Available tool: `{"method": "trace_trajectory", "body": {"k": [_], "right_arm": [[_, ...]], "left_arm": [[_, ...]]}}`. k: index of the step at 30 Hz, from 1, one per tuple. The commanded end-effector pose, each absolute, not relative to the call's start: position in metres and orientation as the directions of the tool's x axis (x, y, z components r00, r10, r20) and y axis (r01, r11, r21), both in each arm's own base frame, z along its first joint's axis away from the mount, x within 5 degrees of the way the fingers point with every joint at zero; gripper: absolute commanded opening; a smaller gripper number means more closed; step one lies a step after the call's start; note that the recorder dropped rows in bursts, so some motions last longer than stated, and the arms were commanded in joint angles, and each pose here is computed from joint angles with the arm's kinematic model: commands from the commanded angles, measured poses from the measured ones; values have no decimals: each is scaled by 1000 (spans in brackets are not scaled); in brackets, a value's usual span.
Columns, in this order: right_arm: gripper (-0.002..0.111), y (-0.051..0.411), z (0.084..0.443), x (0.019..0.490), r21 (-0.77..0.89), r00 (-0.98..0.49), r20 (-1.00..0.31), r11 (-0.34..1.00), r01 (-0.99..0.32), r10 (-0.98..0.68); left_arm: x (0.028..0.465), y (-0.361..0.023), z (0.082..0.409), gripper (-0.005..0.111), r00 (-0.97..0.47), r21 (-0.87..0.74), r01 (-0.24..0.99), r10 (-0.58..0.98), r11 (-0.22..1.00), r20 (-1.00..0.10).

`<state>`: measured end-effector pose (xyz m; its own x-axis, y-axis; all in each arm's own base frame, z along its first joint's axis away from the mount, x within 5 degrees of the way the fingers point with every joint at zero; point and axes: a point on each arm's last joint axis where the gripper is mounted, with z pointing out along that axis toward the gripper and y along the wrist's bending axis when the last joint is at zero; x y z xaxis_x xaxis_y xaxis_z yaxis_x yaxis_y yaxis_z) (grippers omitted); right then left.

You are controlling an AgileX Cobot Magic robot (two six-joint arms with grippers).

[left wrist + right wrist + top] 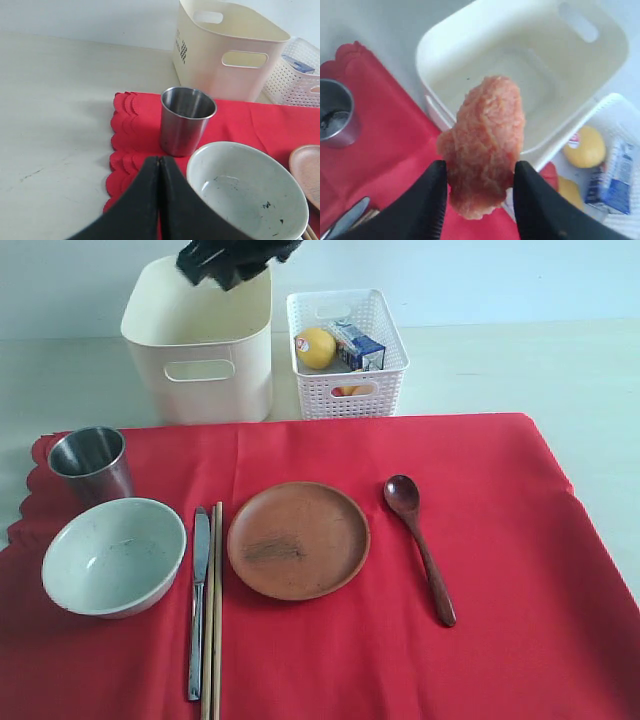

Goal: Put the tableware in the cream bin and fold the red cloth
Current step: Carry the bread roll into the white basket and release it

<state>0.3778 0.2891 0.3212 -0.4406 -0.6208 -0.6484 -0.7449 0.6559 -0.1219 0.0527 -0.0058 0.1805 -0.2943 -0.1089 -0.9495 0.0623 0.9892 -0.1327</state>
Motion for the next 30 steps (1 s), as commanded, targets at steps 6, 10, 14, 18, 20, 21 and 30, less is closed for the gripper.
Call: {"method": "trace_trajectory", "body": {"k": [6, 10, 14, 18, 20, 21, 30], "right_arm": [[0, 209, 321, 428, -120, -556, -648, 791, -600, -520], [0, 185, 299, 449, -108, -613, -620, 827, -552, -490], [0, 177, 268, 467, -37, -663, -610, 851, -524, -434], [0, 180, 230, 482, -3, -685, -606, 863, -506, -404], [0, 185, 211, 488, 36, -700, -609, 869, -494, -372], [0, 187, 202, 490, 48, -704, -608, 867, -495, -368], [9, 197, 154, 495, 125, -725, -572, 833, -539, -383]], "left_arm": [[53, -6, 180, 0, -285, -141, 63, -118, 988, -951], [53, -6, 180, 0, -285, -141, 63, -118, 988, -951], [53, -6, 180, 0, -285, -141, 63, -118, 988, -951], [53, -6, 180, 0, -285, -141, 63, -118, 988, -951], [53, -6, 180, 0, -285, -141, 63, -118, 988, -951], [53, -6, 180, 0, -285, -141, 63, -118, 988, -951], [53, -6, 180, 0, -285, -141, 63, -118, 988, -951]]}}
